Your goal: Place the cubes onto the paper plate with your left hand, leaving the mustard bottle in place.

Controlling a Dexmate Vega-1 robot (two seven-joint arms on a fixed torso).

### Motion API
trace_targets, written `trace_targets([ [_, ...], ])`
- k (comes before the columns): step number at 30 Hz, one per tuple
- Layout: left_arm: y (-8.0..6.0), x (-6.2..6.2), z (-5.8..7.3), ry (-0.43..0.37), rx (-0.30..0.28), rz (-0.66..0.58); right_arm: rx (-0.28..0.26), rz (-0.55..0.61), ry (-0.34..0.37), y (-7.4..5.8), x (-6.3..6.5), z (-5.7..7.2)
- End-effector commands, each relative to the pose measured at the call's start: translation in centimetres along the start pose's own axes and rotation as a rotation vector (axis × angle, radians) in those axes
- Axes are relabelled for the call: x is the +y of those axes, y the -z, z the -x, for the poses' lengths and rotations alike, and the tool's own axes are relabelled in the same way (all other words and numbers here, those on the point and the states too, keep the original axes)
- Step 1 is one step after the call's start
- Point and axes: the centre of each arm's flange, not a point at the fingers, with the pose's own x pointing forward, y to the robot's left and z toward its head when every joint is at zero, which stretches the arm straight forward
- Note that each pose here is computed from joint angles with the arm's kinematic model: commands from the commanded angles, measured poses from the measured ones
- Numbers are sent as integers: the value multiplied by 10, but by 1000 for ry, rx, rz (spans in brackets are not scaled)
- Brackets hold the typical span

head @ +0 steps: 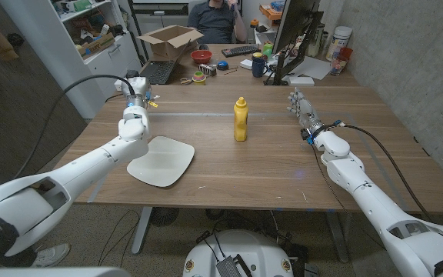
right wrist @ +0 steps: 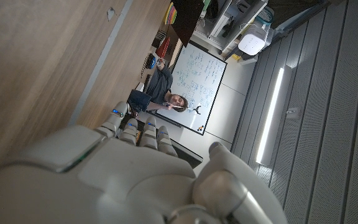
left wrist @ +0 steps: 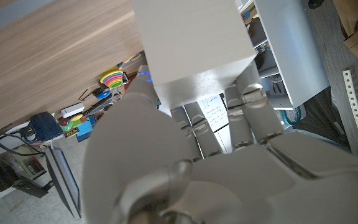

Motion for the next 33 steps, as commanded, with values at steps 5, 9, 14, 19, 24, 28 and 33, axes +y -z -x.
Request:
trace_targets([
  [5, -7, 7, 3, -12, -33, 78, 0, 13, 5, -1, -1, -1],
  [9, -10, 9, 5, -12, -49, 98, 0, 15, 6, -1, -2, 0],
  [14, -14, 12, 8, 1, -67, 144, 0, 18, 7, 0, -3, 1],
  [19, -20, 15, 13, 18, -89, 186, -3, 20, 11, 0, -4, 2],
  [24, -26, 18, 19, 26, -105, 189, -3, 23, 9, 0, -5, 4],
  [28, -30, 21, 23, 36, -119, 199, -5, 25, 13, -1, -5, 6],
  [33, -32, 25, 29, 33, -136, 229, -10, 25, 15, -1, -6, 10],
])
